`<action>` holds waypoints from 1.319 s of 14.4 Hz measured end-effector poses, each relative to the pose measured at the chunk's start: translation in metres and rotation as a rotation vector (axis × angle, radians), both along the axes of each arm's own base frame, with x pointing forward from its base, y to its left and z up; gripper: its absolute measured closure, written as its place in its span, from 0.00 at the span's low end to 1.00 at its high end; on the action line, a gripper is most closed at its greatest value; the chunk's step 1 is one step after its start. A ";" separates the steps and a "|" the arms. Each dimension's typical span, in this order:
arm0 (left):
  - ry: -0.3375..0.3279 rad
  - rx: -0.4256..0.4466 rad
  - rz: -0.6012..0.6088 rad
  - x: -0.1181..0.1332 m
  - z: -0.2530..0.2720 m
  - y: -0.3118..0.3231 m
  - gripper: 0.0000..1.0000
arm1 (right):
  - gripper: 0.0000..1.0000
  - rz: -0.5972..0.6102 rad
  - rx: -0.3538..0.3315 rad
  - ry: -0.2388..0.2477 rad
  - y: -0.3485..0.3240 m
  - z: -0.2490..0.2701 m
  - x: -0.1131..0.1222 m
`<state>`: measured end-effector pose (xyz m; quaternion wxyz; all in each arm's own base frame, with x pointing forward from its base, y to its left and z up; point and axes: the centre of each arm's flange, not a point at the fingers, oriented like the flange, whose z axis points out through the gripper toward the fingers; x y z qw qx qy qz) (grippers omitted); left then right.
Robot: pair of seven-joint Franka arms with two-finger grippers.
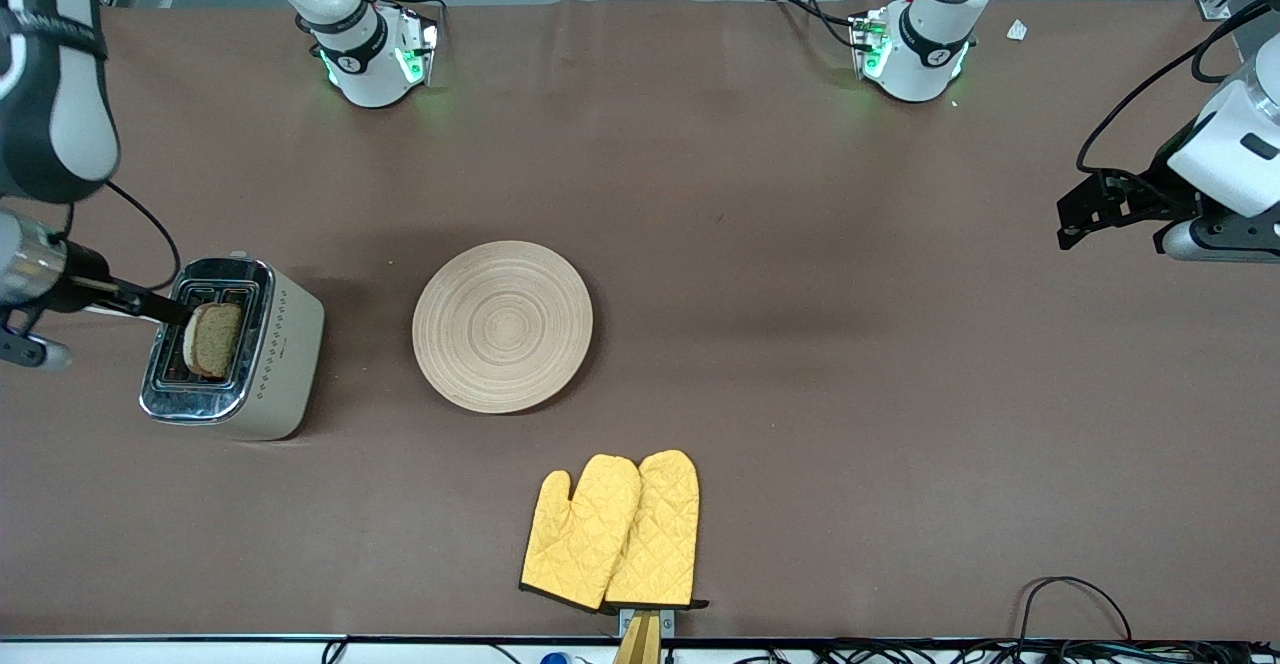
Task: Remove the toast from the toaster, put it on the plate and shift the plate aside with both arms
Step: 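Reach the right gripper to the toaster and grasp the toast slice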
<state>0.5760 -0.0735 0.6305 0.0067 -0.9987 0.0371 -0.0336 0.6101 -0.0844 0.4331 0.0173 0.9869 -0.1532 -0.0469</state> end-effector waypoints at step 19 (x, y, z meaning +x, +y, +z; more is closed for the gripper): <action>-0.001 0.000 0.000 0.000 0.000 0.000 0.00 | 0.90 0.071 0.002 0.034 0.015 0.052 0.028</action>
